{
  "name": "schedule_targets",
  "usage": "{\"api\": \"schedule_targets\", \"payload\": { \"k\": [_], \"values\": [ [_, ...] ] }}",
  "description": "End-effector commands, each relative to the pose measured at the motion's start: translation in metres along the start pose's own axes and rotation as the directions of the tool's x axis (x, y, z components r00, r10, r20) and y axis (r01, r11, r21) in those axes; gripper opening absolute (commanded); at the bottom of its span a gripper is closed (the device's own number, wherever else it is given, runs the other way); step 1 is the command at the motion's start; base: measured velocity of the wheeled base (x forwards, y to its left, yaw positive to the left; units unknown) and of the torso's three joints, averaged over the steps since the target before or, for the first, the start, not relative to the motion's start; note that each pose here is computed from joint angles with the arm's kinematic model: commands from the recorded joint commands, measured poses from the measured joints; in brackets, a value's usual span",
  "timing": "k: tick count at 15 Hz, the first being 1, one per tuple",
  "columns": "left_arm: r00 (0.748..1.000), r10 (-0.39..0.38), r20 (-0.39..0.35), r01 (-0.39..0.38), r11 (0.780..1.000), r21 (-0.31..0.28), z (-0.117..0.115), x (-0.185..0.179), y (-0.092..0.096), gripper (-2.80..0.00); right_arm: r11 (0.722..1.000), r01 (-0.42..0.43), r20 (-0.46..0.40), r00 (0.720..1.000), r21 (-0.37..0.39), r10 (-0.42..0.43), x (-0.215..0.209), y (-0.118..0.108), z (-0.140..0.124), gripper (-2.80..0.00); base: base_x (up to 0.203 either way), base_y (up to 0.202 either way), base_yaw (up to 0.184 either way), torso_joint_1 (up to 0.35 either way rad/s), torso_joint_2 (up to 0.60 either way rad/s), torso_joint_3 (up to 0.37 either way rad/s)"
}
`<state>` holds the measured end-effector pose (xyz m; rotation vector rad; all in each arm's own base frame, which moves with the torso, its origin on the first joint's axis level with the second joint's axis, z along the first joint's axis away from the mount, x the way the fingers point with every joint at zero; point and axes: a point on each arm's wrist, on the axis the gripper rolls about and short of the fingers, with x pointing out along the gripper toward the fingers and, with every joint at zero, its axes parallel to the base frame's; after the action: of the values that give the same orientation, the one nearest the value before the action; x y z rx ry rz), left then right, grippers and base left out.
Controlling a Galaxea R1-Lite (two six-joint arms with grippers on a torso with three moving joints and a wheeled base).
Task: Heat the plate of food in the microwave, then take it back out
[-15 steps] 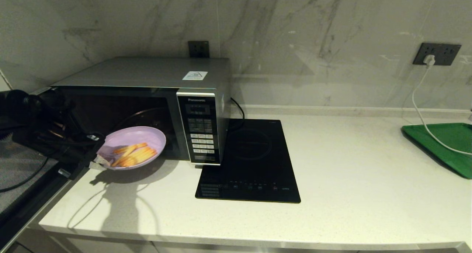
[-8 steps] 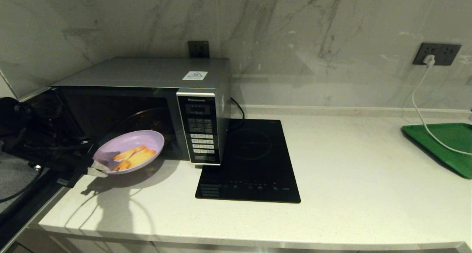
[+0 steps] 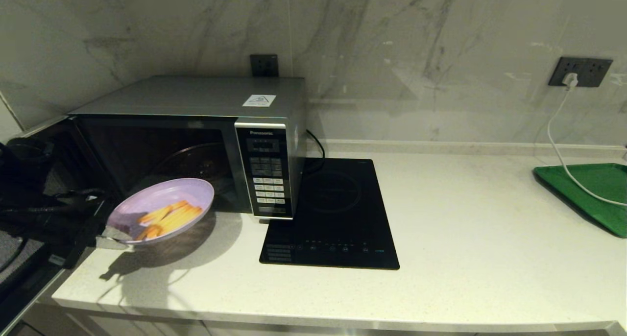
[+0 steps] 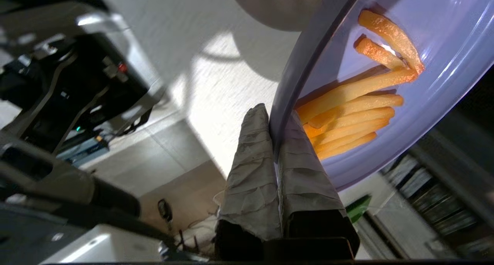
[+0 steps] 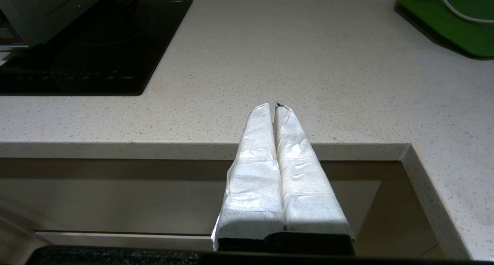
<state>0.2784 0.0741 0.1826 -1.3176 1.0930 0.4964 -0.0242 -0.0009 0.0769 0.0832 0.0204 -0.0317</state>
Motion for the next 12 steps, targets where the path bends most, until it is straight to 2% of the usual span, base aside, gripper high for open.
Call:
{"api": "schedule_targets", "payload": {
  "k": [1, 3, 6, 9, 12],
  "values": [
    [1.0, 0.012, -0.018, -0.012, 1.0, 0.018, -0.018, -0.009, 0.019, -2.8, 1.0, 0.0, 0.0, 1.0, 0.001, 0.0, 0.0, 0.0, 0.0, -2.8, 0.0, 0.0, 0.0, 0.0, 0.0, 0.0],
    [0.999, 0.028, -0.034, -0.026, 0.998, 0.056, -0.029, -0.011, 0.031, -2.8, 1.0, 0.0, 0.0, 1.0, 0.001, 0.0, 0.0, 0.0, 0.0, -2.8, 0.0, 0.0, 0.0, 0.0, 0.0, 0.0],
    [0.996, 0.051, -0.073, -0.042, 0.992, 0.121, -0.052, -0.008, 0.039, -2.8, 1.0, 0.0, 0.0, 1.0, 0.001, 0.0, 0.0, 0.0, 0.0, -2.8, 0.0, 0.0, 0.0, 0.0, 0.0, 0.0],
    [0.994, 0.042, -0.097, -0.021, 0.978, 0.21, -0.073, -0.001, 0.036, -2.8, 1.0, 0.0, 0.0, 1.0, 0.001, 0.0, 0.0, 0.0, 0.0, -2.8, 0.0, 0.0, 0.0, 0.0, 0.0, 0.0],
    [0.991, 0.062, -0.119, -0.021, 0.948, 0.318, -0.096, 0.008, 0.03, -2.8, 1.0, -0.001, 0.0, 1.0, 0.001, 0.001, 0.0, 0.0, 0.0, -2.8, 0.0, 0.0, 0.0, 0.0, 0.0, 0.0]
  ]
}}
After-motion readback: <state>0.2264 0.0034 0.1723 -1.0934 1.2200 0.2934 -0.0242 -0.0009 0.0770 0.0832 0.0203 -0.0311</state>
